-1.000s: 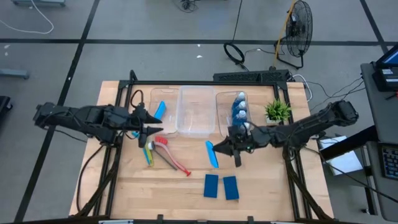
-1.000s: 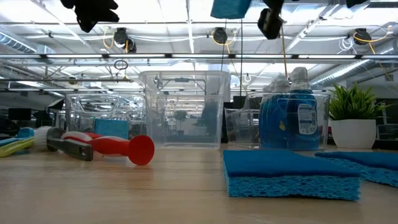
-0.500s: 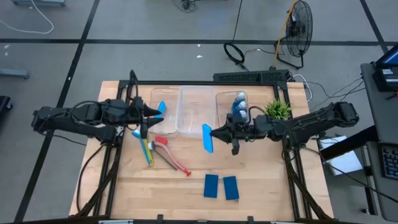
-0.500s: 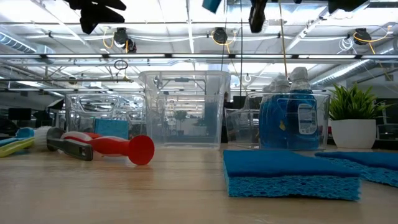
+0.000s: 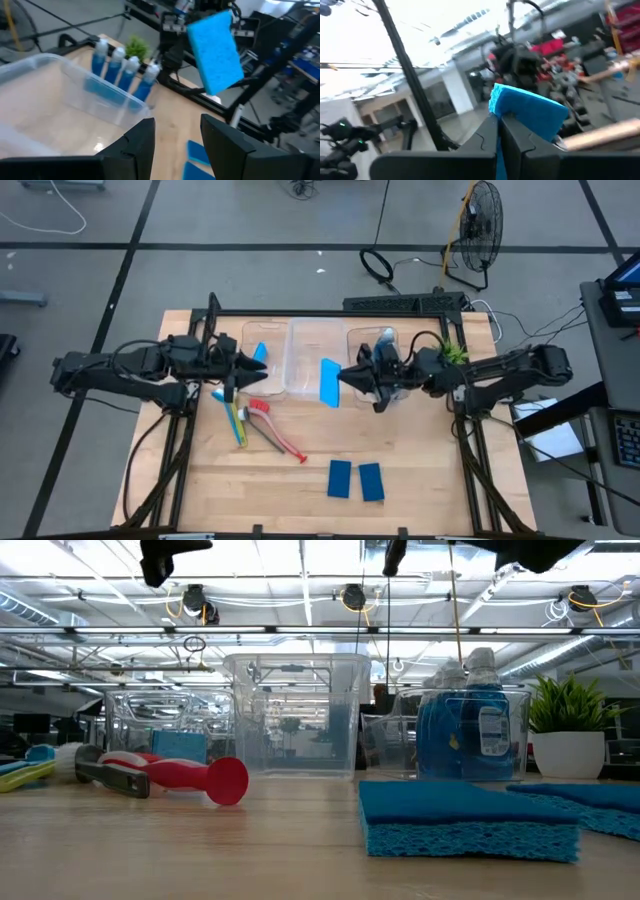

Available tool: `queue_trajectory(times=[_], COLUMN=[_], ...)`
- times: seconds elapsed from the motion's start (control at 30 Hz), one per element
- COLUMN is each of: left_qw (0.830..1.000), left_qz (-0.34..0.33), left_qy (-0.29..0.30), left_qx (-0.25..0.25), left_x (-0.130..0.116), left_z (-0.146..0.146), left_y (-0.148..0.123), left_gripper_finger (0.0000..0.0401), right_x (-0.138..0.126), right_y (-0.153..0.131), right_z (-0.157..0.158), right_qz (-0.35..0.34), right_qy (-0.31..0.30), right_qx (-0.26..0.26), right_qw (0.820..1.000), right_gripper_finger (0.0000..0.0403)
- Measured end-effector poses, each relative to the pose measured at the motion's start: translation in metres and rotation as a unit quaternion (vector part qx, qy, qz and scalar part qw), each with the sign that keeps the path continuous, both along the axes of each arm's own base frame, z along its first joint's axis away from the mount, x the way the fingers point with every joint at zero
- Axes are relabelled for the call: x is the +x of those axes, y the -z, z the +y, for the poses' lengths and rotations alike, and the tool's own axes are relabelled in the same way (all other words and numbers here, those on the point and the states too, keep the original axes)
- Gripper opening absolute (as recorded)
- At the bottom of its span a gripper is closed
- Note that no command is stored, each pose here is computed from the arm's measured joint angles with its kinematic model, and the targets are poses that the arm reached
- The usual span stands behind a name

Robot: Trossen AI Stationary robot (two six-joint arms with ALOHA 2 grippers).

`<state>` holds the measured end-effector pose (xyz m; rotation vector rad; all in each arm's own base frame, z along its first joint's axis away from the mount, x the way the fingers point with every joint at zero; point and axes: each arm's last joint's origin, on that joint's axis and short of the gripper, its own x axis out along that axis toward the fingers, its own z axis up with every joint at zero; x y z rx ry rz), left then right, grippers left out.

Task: Pick & Place Kitchen Sink Supplies
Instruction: Put the blue sponge into the left transparent bin

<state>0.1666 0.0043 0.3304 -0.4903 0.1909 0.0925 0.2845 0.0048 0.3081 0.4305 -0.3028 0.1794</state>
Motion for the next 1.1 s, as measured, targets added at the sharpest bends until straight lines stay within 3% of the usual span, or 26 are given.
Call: queue_trajectory(times=[0.2,0.43,0.73,1.1], left_qw=[0.999,0.994,0.985,0.977], left_qz=[0.008,-0.042,-0.099,-0.135], left_qy=[0.041,0.098,0.14,0.166], left_qx=[-0.009,0.0,0.02,-0.003], left_x=[0.009,0.014,0.02,0.055], left_z=[-0.001,0.0,0.002,0.003], left_y=[0.004,-0.005,-0.014,-0.008], left_gripper_finger=[0.0163,0.0163,0.0163,0.0163], right_x=[0.029,0.053,0.054,0.055], right_y=[-0.011,-0.026,-0.033,-0.041], right_z=[-0.007,-0.01,-0.011,-0.012], right_qz=[-0.034,-0.053,-0.067,-0.086], right_qy=[-0.039,-0.097,-0.08,-0.049], right_qx=[-0.032,-0.061,-0.073,-0.1], right_qw=[0.998,0.992,0.992,0.99], right_gripper_finger=[0.0,0.0,0.0,0.0])
